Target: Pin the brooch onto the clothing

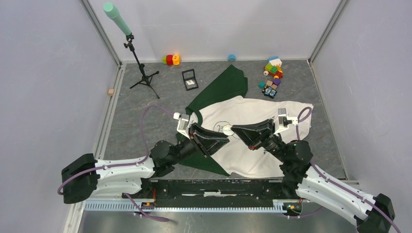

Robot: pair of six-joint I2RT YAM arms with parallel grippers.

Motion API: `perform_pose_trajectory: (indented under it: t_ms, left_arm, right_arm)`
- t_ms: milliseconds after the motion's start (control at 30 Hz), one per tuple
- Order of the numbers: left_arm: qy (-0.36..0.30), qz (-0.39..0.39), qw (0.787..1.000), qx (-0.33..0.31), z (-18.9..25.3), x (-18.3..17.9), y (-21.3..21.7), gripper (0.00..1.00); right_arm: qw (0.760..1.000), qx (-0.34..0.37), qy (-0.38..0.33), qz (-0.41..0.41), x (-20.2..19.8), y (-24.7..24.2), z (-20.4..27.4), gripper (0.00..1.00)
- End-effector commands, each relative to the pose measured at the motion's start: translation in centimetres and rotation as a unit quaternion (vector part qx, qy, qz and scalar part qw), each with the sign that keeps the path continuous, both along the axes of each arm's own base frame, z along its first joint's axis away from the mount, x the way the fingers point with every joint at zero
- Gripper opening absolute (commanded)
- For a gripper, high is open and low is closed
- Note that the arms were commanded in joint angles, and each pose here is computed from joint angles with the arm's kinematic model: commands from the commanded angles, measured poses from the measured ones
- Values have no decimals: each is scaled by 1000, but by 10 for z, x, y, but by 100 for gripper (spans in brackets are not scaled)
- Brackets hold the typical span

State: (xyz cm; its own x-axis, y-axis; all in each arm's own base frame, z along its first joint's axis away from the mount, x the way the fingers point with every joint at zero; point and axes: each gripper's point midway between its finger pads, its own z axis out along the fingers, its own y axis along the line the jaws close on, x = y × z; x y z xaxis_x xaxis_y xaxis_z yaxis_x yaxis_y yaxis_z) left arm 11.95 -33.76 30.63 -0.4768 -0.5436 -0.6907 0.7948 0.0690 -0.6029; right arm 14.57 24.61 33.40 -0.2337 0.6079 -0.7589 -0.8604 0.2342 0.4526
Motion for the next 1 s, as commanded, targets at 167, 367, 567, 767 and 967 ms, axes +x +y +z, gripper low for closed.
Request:
perform_pose_trajectory:
  t_ms: [167, 367, 567, 767, 967]
  left_arm:
    - [-11, 6, 999, -43, 25, 1, 2, 42]
    - [-21, 11, 999, -45, 31, 3, 0, 33]
    - [-28, 15, 999, -38, 33, 4, 0, 27]
    - [-25, 16, 999, -31, 30, 4, -1, 18]
    - [-25, 14, 999, -30, 30, 4, -2, 2]
  right_arm:
    - [1000, 20, -16, 13, -6, -1, 11, 0]
    - [999, 17, -18, 22, -8, 2, 12, 0]
    - [999, 15, -18, 23, -8, 3, 10, 0]
    - [1000, 12, -18, 23, -8, 3, 9, 0]
    - [1000, 0, -15, 27, -9, 5, 4, 0]
